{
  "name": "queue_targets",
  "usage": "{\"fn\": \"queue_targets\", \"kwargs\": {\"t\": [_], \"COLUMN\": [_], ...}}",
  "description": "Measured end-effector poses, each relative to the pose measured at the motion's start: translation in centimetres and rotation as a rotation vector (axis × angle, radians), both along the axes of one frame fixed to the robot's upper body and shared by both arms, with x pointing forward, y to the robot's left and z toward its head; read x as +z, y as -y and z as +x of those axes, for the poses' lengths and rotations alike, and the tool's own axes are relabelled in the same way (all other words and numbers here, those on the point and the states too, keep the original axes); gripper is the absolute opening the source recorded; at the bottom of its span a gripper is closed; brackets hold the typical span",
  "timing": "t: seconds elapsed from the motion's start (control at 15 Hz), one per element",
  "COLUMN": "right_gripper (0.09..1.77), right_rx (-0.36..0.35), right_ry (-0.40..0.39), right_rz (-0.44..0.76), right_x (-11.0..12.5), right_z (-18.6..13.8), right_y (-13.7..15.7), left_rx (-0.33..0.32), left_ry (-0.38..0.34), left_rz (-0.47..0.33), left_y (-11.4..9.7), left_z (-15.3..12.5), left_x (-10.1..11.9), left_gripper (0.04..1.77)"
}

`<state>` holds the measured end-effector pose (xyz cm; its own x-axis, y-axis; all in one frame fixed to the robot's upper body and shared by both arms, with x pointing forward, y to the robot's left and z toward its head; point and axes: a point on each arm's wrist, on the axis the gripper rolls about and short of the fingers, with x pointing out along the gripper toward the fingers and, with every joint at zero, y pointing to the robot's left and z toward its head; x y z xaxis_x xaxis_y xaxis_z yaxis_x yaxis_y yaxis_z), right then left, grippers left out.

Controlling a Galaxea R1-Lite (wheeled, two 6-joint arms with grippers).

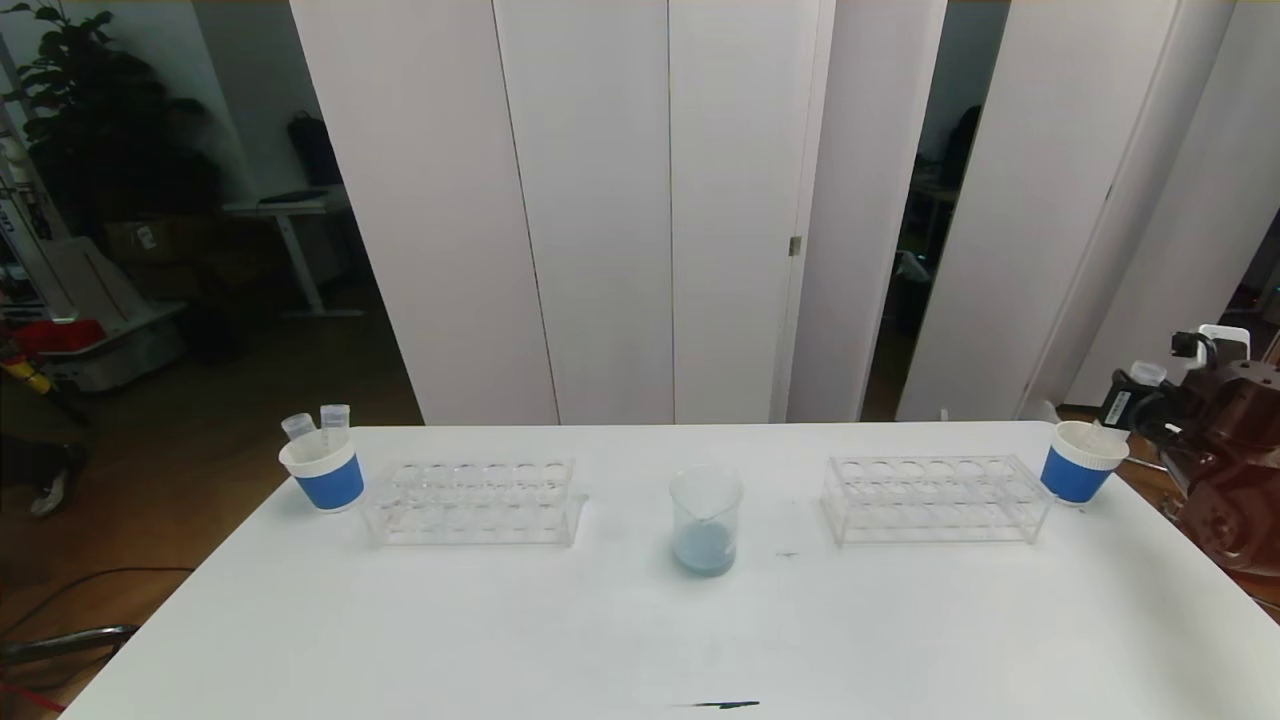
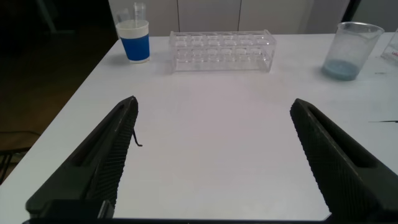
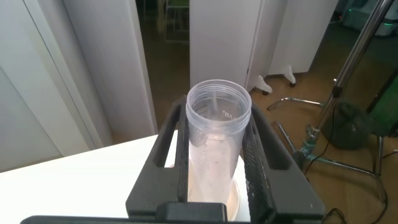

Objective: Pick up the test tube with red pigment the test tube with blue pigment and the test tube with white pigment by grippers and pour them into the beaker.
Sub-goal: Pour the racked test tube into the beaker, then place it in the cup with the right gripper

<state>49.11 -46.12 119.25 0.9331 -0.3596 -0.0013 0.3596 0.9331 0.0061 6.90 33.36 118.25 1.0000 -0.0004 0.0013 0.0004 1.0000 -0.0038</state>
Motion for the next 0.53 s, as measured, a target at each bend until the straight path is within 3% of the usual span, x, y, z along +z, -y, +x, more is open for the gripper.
{"fn": "queue_targets", "kwargs": {"t": [0.53], "right_gripper": [0.58], "right_rx": [0.024], "right_ry": [-0.013], "right_rz": [0.002], "right_x": [-1.7], "right_z": [0.9], "right_y": [-1.2], "left_rx": [0.0], "left_ry": [0.0], "left_rz": [0.0], "left_y": [0.0], "left_z": [0.0], "left_x": [0.0], "left_gripper": [1.75]}}
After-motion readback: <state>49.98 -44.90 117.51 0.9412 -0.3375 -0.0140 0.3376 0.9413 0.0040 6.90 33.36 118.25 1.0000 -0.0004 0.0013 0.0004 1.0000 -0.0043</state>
